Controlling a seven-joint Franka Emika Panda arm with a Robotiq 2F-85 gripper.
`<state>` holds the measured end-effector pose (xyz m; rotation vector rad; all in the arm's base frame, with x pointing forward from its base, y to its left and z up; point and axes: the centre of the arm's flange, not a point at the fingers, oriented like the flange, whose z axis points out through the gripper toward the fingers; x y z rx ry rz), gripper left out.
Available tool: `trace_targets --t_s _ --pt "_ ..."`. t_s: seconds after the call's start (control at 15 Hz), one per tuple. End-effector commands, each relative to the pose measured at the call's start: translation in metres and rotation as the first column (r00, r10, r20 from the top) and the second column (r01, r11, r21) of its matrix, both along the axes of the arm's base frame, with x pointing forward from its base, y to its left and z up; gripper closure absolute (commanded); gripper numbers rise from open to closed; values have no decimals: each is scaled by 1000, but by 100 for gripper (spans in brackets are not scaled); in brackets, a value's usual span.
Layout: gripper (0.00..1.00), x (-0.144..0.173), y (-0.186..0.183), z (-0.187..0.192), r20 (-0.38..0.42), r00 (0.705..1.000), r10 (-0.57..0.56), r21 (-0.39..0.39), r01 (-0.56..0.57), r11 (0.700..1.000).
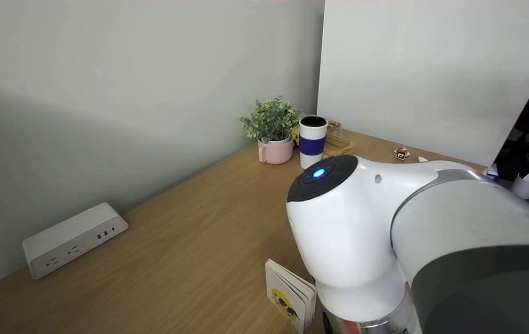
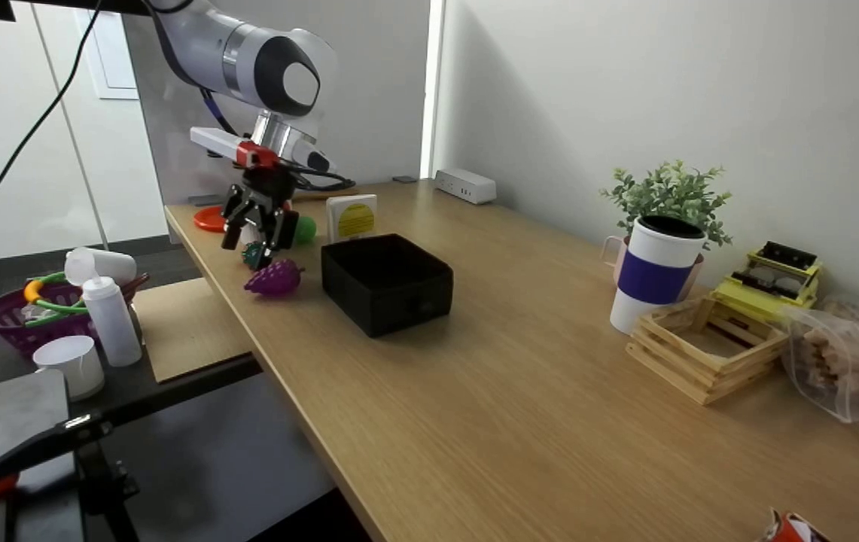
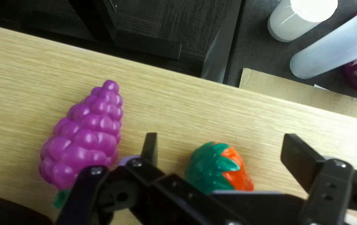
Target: Put the grapes and green and red object in black basket
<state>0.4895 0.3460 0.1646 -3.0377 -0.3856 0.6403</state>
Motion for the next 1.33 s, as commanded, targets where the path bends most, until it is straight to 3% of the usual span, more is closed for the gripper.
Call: trace_targets --t_s 0.0,0.33,0.4,1.07,1.13,1.2,1.27 --pt "0 -6 -7 5 33 999 -18 -27 19 999" --pt "0 -3 -6 4 29 999 -25 -31 26 999" --pt "21 -3 -7 4 29 999 -27 -31 28 999" --pt "88 -3 -6 5 27 999 -34 -36 35 999" --pt "86 -3 -5 5 28 999 -34 -36 35 999" --pt "38 -3 -5 4 28 999 -32 -35 33 999" --pt "37 -2 -4 4 29 999 -32 -36 34 999"
